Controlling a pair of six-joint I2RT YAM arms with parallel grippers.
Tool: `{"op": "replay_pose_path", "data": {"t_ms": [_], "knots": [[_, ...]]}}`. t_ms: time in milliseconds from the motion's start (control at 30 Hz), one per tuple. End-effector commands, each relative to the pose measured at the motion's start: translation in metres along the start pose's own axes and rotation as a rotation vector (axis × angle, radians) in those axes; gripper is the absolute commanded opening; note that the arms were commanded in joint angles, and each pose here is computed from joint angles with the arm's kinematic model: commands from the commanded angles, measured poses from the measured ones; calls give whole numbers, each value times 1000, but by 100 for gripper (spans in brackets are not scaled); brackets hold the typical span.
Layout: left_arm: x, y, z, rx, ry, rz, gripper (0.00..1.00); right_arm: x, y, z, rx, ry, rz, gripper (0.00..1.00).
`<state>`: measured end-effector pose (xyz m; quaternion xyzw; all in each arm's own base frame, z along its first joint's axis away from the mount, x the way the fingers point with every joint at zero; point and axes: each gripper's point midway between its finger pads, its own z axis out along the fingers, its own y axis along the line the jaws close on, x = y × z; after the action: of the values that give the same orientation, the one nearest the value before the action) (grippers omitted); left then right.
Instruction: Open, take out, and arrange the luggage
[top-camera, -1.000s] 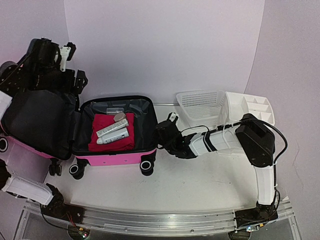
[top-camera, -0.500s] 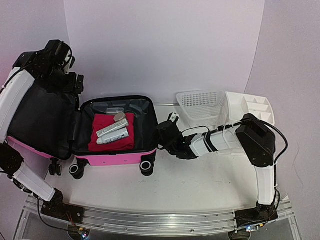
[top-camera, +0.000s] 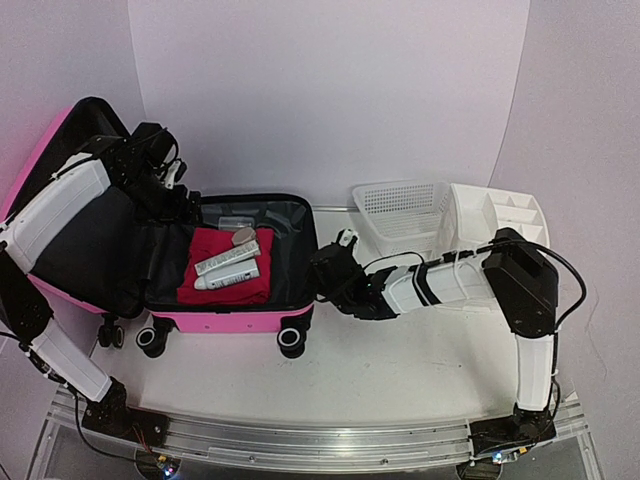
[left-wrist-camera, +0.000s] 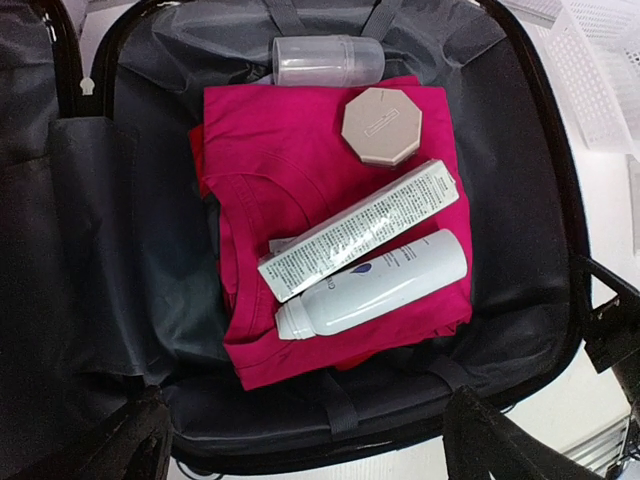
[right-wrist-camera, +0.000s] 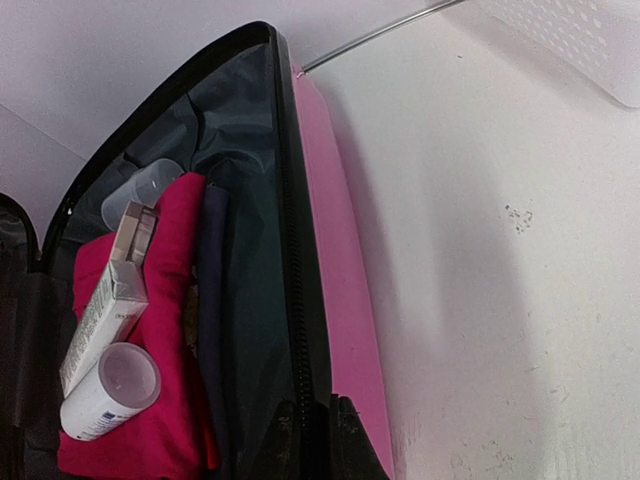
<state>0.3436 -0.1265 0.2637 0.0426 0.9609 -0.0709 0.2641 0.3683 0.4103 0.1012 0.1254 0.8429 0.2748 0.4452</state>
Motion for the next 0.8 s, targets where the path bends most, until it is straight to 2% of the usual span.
{"op": "replay_pose_path", "data": {"t_ms": [0, 167, 400, 633, 700, 767], "knots": [[-11, -17, 6, 96, -53, -47, 94, 23, 31, -31, -17, 84, 48, 0], [-4, -29, 24, 163, -15, -73, 92, 20, 42, -42, 35, 28, 52, 0], [7, -38, 42, 195, 23, -73, 92, 38, 69, -47, 5, 58, 73, 1], [11, -43, 48, 211, 34, -66, 92, 48, 89, -55, -40, 78, 27, 4], [11, -45, 48, 217, 34, -63, 92, 49, 90, -56, -46, 88, 6, 9], [13, -46, 49, 220, 35, -61, 92, 46, 86, -59, -42, 76, -49, 18]]}}
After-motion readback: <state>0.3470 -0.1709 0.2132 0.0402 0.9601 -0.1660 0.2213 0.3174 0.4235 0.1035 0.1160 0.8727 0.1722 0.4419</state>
